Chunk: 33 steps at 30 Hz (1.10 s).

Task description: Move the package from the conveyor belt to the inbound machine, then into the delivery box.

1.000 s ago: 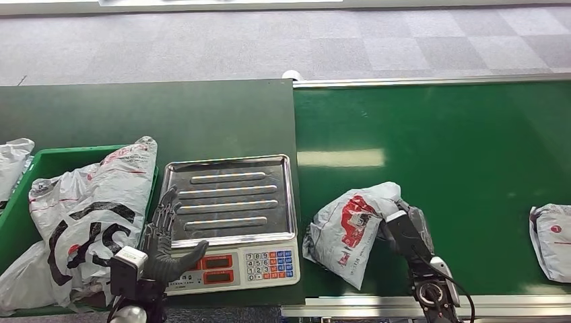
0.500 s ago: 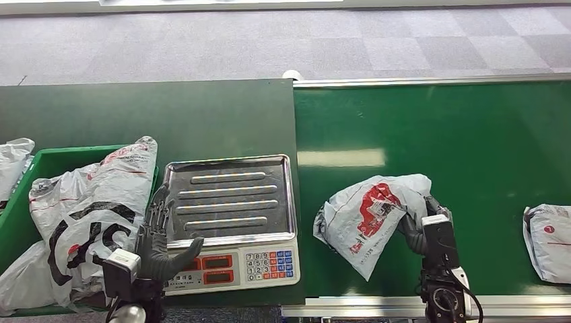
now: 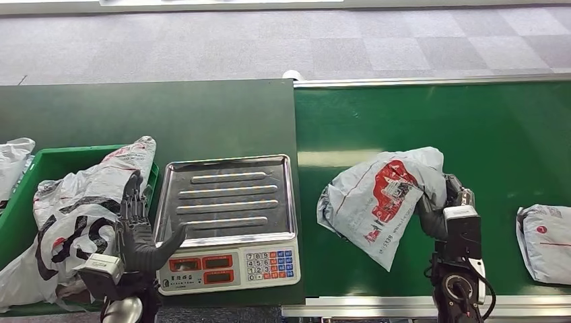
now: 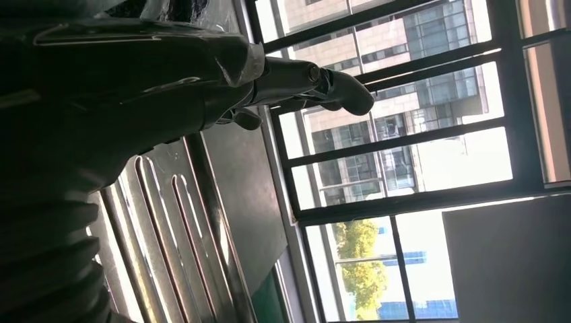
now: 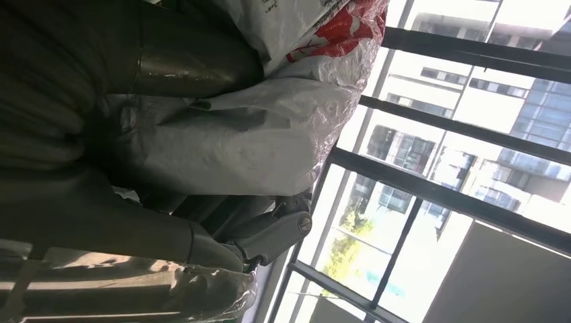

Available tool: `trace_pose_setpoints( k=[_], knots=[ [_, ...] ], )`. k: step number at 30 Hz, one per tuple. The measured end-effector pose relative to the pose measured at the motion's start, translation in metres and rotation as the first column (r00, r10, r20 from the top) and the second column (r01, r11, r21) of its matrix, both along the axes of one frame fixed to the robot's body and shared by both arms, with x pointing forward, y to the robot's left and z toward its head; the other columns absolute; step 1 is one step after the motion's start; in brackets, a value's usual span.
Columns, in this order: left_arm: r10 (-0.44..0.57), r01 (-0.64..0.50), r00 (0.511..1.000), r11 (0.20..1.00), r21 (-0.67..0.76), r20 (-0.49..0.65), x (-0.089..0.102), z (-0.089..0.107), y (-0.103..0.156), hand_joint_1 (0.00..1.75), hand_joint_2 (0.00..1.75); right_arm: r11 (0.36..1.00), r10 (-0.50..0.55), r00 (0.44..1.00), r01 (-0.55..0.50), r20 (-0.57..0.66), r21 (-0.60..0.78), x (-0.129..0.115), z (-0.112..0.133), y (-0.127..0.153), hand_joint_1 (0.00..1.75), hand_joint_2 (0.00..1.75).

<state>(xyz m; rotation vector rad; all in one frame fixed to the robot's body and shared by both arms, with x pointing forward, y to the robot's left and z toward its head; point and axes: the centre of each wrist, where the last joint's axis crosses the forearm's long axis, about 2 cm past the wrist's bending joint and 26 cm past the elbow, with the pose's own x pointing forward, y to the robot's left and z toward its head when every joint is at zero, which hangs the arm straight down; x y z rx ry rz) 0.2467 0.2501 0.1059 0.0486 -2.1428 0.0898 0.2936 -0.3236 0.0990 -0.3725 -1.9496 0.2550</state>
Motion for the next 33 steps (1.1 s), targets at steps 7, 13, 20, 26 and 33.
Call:
trace_pose_setpoints(
  k=[7,13,20,26,33],
  knots=[
    [0.027,-0.026,0.999,0.999,-0.020,0.029,0.003,0.003,-0.003,0.00,1.75,0.996,0.082,0.982,-0.086,0.171,0.017,0.051,0.051,0.018,1.75,1.75],
    [0.037,-0.035,0.999,0.998,-0.042,0.036,0.004,0.005,-0.004,0.00,1.75,0.987,0.158,0.955,-0.162,0.253,-0.003,0.083,0.080,0.060,1.75,1.75],
    [0.033,-0.030,0.998,0.998,-0.057,0.048,0.007,0.006,-0.004,0.00,1.75,0.977,0.213,0.947,-0.204,0.239,-0.060,0.092,0.071,0.096,1.75,1.75],
    [0.007,-0.003,0.998,0.998,-0.063,0.062,0.019,0.010,-0.009,0.00,1.75,0.925,0.375,0.922,-0.366,0.092,-0.104,0.082,0.039,0.158,1.75,1.75],
    [-0.051,0.053,0.997,0.997,-0.047,0.059,0.028,0.012,-0.019,0.00,1.75,0.879,0.471,0.881,-0.473,-0.043,-0.063,0.067,0.013,0.187,1.75,1.75]
  ],
)
